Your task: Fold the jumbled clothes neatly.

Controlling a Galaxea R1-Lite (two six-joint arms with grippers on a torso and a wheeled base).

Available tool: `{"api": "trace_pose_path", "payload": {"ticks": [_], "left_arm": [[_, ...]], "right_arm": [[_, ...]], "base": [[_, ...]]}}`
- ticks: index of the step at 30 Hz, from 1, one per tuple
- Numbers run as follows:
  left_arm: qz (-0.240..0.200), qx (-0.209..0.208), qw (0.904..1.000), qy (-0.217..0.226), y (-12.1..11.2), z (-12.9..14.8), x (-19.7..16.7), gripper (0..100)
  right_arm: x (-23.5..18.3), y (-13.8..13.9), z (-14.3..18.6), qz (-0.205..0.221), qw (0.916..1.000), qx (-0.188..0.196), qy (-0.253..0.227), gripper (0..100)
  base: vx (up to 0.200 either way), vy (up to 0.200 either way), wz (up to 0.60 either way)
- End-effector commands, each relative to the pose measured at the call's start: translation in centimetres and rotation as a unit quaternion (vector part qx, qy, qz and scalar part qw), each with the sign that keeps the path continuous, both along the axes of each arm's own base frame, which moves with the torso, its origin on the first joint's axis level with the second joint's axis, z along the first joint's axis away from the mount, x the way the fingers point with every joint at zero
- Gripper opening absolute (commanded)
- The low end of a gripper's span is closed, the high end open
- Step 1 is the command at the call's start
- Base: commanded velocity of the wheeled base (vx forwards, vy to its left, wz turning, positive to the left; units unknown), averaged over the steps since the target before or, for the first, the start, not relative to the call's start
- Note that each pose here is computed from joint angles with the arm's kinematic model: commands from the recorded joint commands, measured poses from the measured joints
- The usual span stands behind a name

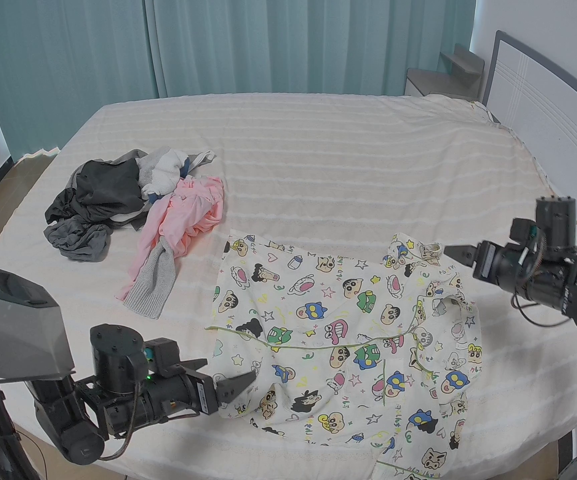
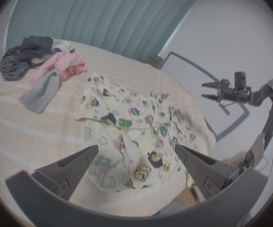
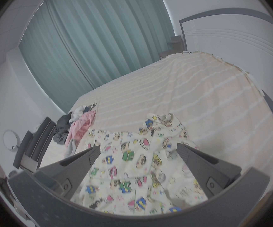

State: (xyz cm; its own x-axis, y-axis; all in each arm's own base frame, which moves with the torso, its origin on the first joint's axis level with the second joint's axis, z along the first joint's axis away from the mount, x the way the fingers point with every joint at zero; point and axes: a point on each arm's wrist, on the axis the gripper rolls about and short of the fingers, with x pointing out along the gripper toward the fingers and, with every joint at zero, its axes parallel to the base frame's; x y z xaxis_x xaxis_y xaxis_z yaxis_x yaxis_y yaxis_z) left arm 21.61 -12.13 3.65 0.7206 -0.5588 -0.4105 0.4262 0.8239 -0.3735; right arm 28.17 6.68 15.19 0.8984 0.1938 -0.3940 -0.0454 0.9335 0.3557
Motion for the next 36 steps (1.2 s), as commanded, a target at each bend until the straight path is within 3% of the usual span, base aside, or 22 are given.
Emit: {"api": "trace_pose_path", "payload": {"ticks": [1,8,12,22,27,36], "left_arm": [[-0.147,0.107,0.9809,0.070,-2.8,-6.7,-0.9,100],[-0.178,0.163,0.9696,0.039,-2.5,-7.2,-0.7,100],[-0.162,0.212,0.9635,0.019,-1.8,-7.3,-0.1,100],[-0.094,0.222,0.9704,-0.013,-0.6,-2.7,2.0,100],[-0.089,0.236,0.9676,0.001,-1.3,-1.1,3.2,100],[-0.103,0.256,0.9610,0.013,-3.0,-1.6,3.6,100]], "right_arm": [[-12.2,-2.9,-0.2,0.027,0.9977,-0.030,-0.054,100],[-14.4,-4.0,-0.1,0.021,0.9940,-0.069,-0.083,100],[-14.4,-4.3,-0.1,0.012,0.9939,-0.070,-0.085,100],[-14.5,-4.3,-0.5,0.027,0.9946,-0.066,-0.075,100],[-14.5,-4.3,-0.8,0.029,0.9950,-0.067,-0.069,100],[-14.5,-4.3,-0.8,0.030,0.9951,-0.067,-0.067,100]], "base": [[0.000,0.000,0.00],[0.000,0.000,0.00],[0.000,0.000,0.00],[0.000,0.000,0.00],[0.000,0.000,0.00],[0.000,0.000,0.00]]}}
